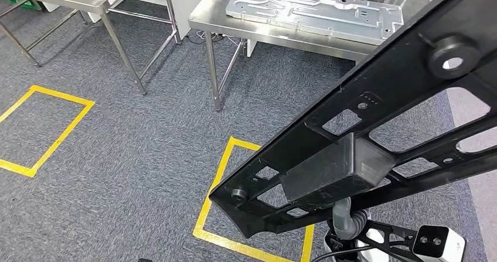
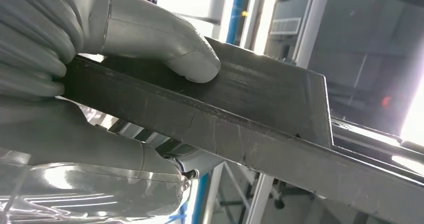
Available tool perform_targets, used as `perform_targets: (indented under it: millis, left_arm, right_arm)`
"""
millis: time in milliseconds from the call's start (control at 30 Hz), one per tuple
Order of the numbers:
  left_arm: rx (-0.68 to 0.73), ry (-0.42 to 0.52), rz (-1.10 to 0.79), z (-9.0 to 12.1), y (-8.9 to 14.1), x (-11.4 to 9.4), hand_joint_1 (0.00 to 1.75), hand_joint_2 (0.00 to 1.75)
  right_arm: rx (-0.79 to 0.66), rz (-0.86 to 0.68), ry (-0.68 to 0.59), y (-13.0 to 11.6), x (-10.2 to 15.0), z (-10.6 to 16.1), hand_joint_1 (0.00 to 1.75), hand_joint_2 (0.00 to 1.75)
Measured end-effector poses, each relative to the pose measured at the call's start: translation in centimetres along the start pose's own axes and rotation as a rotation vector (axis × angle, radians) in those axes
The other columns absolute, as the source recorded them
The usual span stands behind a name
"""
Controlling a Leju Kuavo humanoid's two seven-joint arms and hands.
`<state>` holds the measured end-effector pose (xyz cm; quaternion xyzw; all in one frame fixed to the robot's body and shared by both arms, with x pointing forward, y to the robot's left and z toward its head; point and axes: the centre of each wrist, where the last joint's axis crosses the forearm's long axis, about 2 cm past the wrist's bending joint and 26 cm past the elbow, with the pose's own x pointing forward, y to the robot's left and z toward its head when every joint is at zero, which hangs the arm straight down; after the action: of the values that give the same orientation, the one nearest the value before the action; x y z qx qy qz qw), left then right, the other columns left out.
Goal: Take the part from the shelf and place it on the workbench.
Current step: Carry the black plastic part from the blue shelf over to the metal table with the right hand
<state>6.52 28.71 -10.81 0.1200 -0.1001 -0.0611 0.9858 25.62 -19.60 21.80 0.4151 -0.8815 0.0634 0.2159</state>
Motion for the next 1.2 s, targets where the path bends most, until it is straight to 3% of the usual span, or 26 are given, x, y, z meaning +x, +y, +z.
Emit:
perform_targets:
  millis: [400,700,1200]
  left_arm:
    - [0.000,-0.003,0.003,0.0,0.0,0.3,0.00,1.75]
    - [0.002,0.019,-0.006,0.0,0.1,-0.8,0.00,1.75]
    - [-0.001,0.011,-0.006,0.0,0.0,0.0,0.00,1.75]
  right_arm:
    - [-0.001,0.012,0.008,0.2,0.0,0.1,1.75,1.75]
    - [-0.014,0.022,0.018,0.3,-0.1,0.3,1.75,1.75]
    - [-0.016,0.034,0.013,0.2,0.1,0.1,1.75,1.75]
